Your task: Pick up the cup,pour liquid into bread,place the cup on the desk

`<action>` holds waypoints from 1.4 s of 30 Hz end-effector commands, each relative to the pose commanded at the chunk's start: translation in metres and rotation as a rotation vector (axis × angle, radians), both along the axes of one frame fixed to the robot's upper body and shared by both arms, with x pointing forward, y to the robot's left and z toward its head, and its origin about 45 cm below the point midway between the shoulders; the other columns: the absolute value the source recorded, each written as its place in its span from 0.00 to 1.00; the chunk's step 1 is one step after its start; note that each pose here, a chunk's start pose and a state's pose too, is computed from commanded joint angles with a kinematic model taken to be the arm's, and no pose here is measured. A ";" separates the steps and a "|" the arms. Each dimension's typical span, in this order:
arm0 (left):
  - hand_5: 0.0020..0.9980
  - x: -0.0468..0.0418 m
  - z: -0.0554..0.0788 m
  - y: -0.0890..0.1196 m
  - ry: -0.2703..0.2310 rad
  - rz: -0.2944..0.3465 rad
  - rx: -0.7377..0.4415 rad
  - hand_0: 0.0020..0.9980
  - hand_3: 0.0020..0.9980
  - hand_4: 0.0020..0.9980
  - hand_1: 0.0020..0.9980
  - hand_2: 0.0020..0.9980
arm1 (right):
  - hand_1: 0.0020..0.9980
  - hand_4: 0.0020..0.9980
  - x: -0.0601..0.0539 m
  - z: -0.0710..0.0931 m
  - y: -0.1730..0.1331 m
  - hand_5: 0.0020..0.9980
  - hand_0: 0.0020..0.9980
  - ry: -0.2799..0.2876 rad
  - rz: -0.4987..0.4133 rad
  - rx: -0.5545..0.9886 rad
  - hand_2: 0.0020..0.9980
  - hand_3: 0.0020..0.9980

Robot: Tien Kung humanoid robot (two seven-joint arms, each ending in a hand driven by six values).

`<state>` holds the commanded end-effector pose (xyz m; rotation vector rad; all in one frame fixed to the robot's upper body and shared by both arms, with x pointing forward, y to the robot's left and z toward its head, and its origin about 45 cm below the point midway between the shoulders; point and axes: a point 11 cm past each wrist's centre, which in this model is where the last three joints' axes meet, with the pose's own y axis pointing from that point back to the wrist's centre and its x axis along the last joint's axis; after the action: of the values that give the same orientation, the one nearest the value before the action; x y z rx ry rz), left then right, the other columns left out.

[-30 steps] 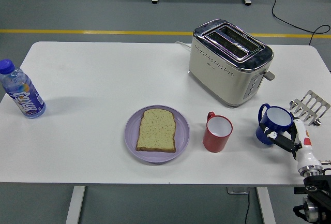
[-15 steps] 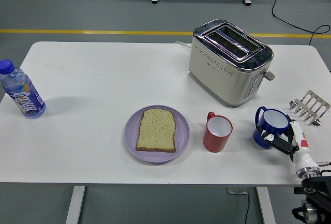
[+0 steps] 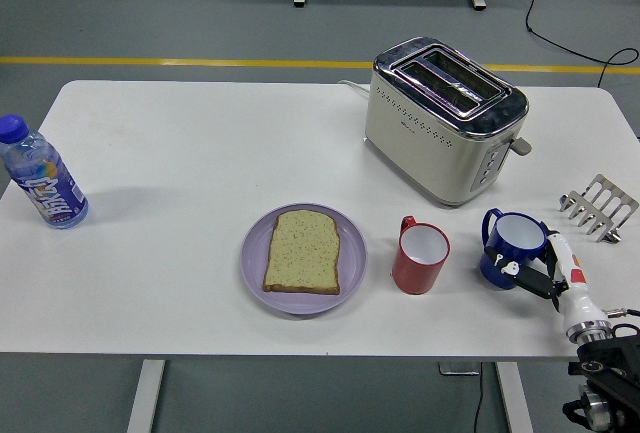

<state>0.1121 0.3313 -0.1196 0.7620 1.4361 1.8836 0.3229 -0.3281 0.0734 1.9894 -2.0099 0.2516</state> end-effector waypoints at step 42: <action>1.00 -0.0003 0.000 0.002 -0.002 0.003 0.003 0.69 0.61 0.40 0.76 0.77 | 0.42 0.63 -0.003 -0.005 0.000 0.00 0.51 0.013 0.021 -0.036 0.52 0.53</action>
<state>0.1118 0.3333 -0.1193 0.7600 1.4344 1.8884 0.3201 -0.3281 0.0681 1.9866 -1.9636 0.2769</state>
